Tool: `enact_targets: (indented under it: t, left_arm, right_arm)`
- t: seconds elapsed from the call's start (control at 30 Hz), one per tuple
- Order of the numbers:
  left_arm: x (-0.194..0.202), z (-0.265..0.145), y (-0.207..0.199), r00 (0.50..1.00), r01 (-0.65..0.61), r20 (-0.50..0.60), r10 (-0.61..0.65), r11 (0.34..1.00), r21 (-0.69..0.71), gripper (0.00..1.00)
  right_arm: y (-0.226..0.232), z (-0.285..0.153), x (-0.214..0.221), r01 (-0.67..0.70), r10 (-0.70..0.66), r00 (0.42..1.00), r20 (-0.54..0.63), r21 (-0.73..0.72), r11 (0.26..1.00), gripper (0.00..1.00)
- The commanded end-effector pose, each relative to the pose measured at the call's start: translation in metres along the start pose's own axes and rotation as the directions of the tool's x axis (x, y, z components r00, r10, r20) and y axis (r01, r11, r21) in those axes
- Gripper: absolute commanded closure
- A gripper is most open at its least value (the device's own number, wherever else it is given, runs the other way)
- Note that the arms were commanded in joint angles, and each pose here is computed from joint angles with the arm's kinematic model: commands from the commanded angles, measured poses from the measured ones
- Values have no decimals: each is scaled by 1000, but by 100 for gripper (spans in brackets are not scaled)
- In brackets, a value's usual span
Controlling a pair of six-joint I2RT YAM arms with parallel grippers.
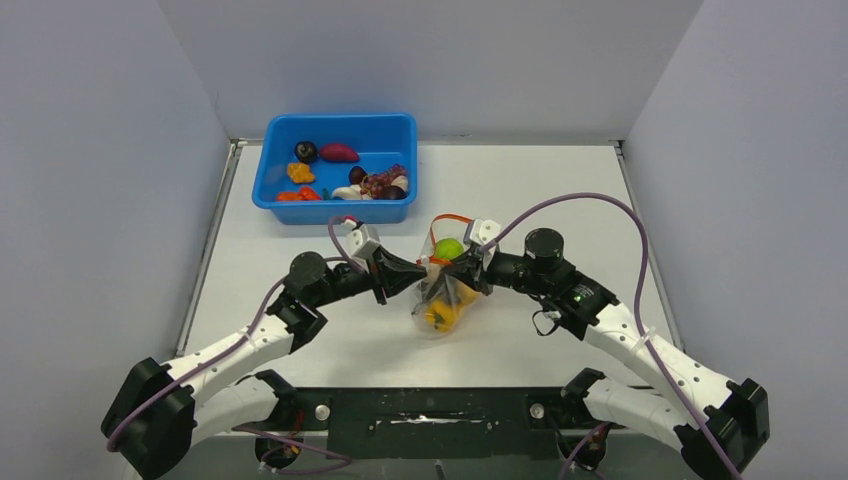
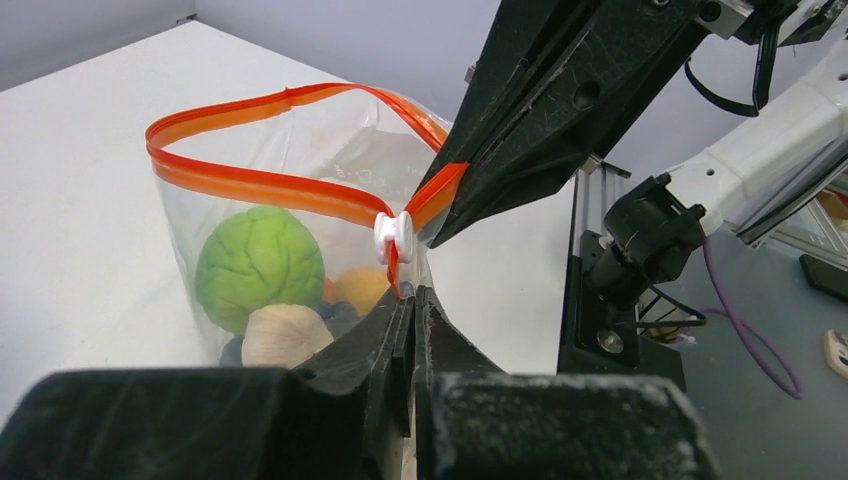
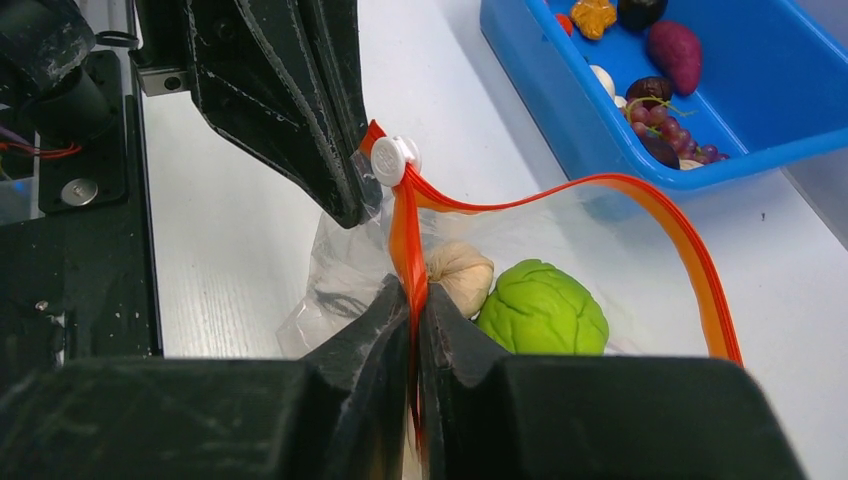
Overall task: Place the food in the zip-top bag and seal the zipper
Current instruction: Zip the zipper food storage bag at the center of the board.
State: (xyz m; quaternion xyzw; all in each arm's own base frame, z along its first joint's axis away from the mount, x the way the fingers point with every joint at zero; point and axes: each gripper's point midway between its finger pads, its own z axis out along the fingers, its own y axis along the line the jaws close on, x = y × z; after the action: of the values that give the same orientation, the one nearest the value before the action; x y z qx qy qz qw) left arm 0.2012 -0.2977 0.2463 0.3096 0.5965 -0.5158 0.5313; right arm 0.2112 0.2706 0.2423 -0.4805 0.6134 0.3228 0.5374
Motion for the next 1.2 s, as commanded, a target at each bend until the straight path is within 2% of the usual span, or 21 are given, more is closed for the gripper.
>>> enact_targets:
  t: [0.0, 0.2, 0.33, 0.57, 0.83, 1.17]
  left_arm:
    - [-31, -1, -10, 989, -96, 114, 93, 995, 26, 100]
    - [-31, -3, -12, 986, -137, 101, 134, 990, 29, 100]
    - [-28, -2, -16, 984, -173, 53, 170, 983, 59, 100]
    - [-24, -5, -21, 978, -207, 23, 206, 975, 82, 100]
    - [-23, -7, -29, 972, -235, 27, 233, 965, 112, 100]
    - [-20, -8, -30, 971, -238, 12, 238, 965, 115, 100]
  right_arm:
    - [3, -2, -31, 49, -48, 994, 94, -12, 999, 87]
    - [4, -7, -46, 100, -97, 992, 75, -34, 994, 53]
    - [1, -10, -60, 147, -144, 987, 72, -33, 989, 47]
    - [14, 0, -73, 206, -194, 977, 89, -160, 965, 54]
    - [28, 16, -70, 253, -241, 967, 78, -272, 928, 54]
    - [36, 24, -55, 252, -249, 967, 51, -325, 912, 78]
